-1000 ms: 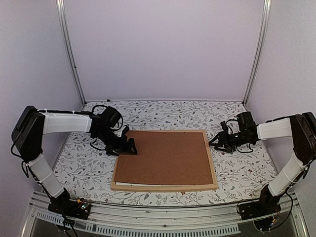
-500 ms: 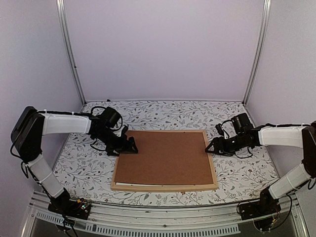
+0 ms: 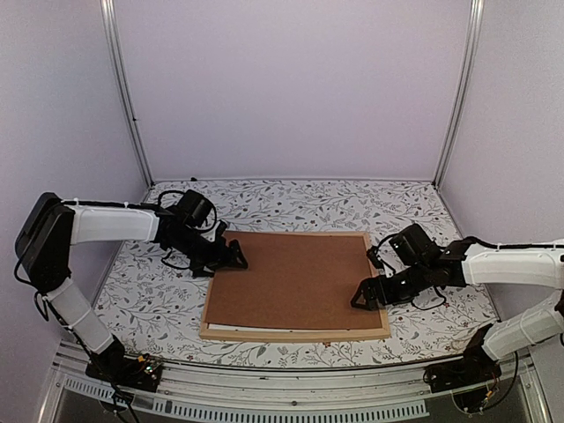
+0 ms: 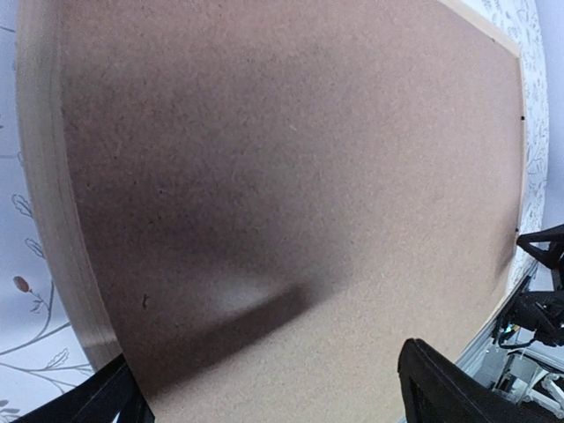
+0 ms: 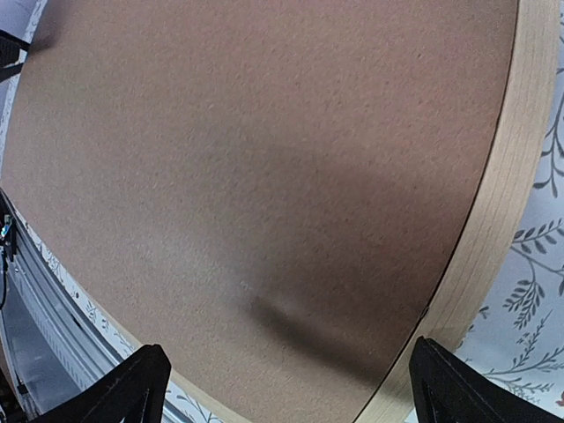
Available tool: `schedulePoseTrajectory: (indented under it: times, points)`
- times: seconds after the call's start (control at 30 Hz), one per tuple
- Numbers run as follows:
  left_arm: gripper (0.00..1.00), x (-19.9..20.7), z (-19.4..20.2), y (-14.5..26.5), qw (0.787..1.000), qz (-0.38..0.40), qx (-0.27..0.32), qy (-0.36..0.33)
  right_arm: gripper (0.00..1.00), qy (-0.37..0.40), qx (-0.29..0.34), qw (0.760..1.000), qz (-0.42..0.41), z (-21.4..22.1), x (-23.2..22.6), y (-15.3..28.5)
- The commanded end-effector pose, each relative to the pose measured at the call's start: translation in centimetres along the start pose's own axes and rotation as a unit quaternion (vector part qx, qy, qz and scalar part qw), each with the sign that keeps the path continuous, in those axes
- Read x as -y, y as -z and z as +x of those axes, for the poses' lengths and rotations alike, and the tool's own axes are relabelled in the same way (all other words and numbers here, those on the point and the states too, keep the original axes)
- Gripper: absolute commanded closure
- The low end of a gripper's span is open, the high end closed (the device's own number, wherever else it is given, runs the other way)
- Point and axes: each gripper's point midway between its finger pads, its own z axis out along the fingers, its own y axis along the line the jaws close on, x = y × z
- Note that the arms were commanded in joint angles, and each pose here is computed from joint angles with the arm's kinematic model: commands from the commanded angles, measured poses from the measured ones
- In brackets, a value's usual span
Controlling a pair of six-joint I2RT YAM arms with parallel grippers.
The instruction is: Put the photo into the frame
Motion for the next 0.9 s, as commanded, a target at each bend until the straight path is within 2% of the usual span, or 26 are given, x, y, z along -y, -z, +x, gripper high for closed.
schedulePoseTrajectory:
  times: [0.0, 0.23, 0.47, 0.87]
  points:
    - [0.04, 2.1, -1.0, 0.4, 0.999, 0.042, 0.024, -0.021, 0.01, -0.016, -0.035, 0.998, 0.043, 3.5, 0.8, -0.2]
    - [0.04, 1.7, -0.9, 0.3, 0.999, 0.036, 0.024, -0.022, 0.01, -0.029, -0.043, 0.996, 0.073, 6.2, 1.3, 0.5]
    - [0.04, 1.5, -0.9, 0.4, 0.999, 0.029, 0.027, -0.021, 0.01, -0.071, -0.020, 0.990, 0.118, 6.2, 2.4, 1.8]
    - [0.04, 1.4, -0.8, 0.5, 0.999, 0.028, 0.027, -0.019, 0.01, -0.054, -0.040, 0.991, 0.114, 8.0, 1.7, 0.5]
